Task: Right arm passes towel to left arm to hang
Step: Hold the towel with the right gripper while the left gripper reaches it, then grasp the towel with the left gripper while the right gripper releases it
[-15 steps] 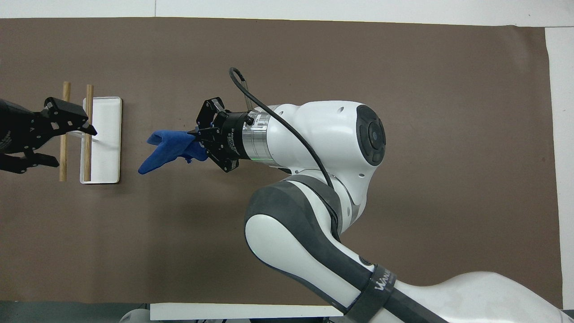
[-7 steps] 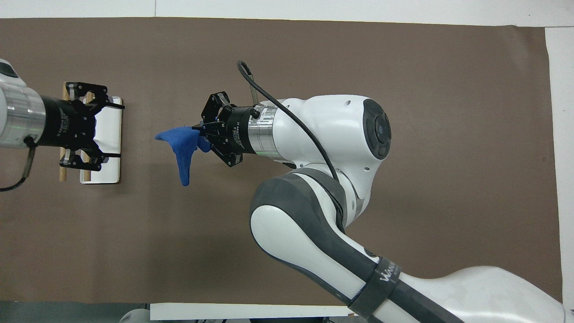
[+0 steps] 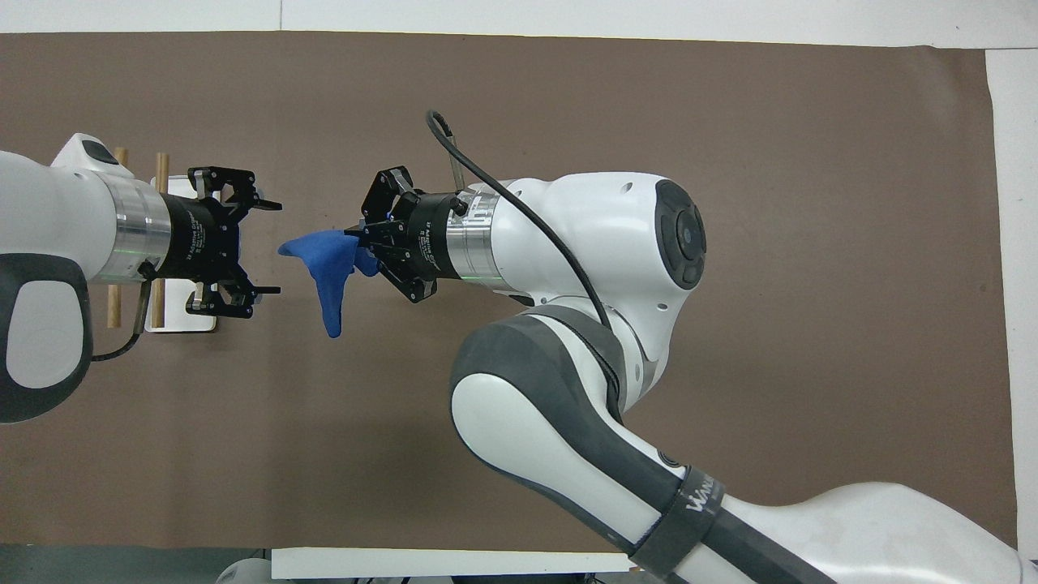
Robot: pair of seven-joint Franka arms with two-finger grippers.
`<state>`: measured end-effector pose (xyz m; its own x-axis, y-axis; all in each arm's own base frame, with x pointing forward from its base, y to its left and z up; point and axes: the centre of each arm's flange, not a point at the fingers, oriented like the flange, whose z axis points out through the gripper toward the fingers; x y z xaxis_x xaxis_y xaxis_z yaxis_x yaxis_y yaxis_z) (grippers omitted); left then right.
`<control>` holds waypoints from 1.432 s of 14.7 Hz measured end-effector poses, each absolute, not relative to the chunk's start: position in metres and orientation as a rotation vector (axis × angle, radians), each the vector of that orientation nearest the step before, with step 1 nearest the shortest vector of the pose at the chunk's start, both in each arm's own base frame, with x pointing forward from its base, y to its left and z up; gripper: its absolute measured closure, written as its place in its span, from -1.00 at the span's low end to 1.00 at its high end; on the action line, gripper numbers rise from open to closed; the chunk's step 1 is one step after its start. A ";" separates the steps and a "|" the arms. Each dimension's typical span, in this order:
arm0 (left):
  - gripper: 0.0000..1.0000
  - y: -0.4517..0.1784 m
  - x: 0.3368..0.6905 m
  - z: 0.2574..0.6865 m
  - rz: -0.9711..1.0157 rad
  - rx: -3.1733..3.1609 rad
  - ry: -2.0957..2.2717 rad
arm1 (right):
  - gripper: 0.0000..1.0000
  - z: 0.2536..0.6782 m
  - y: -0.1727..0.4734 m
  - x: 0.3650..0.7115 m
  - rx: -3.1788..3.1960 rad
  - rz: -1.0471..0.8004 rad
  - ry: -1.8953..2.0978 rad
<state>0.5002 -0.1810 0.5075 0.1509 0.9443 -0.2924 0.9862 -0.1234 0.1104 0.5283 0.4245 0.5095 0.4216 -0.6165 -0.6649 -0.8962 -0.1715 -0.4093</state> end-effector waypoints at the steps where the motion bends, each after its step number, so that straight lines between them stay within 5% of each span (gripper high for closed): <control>1: -0.99 -0.185 0.501 0.503 -0.219 2.154 1.874 | 0.92 0.510 0.425 0.528 -1.888 0.448 1.287; 4: -0.82 -0.199 0.504 0.490 -0.220 2.127 1.900 | 0.92 0.510 0.425 0.528 -1.887 0.448 1.287; 11: 0.78 -0.204 0.507 0.479 -0.232 2.118 1.923 | 0.92 0.509 0.425 0.528 -1.890 0.452 1.287; 18: 0.95 -0.201 0.509 0.480 -0.226 2.106 1.928 | 0.92 0.509 0.424 0.528 -1.890 0.452 1.288; 21: 0.95 -0.201 0.511 0.484 -0.213 2.096 1.920 | 0.37 0.509 0.423 0.529 -1.895 0.447 1.282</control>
<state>0.5108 -0.2010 0.4844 0.1007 0.9484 -0.3006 0.9912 -0.0696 0.1123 0.5292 0.4234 0.5091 0.4272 -0.6161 -0.6618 -0.8940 -0.1786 -0.4109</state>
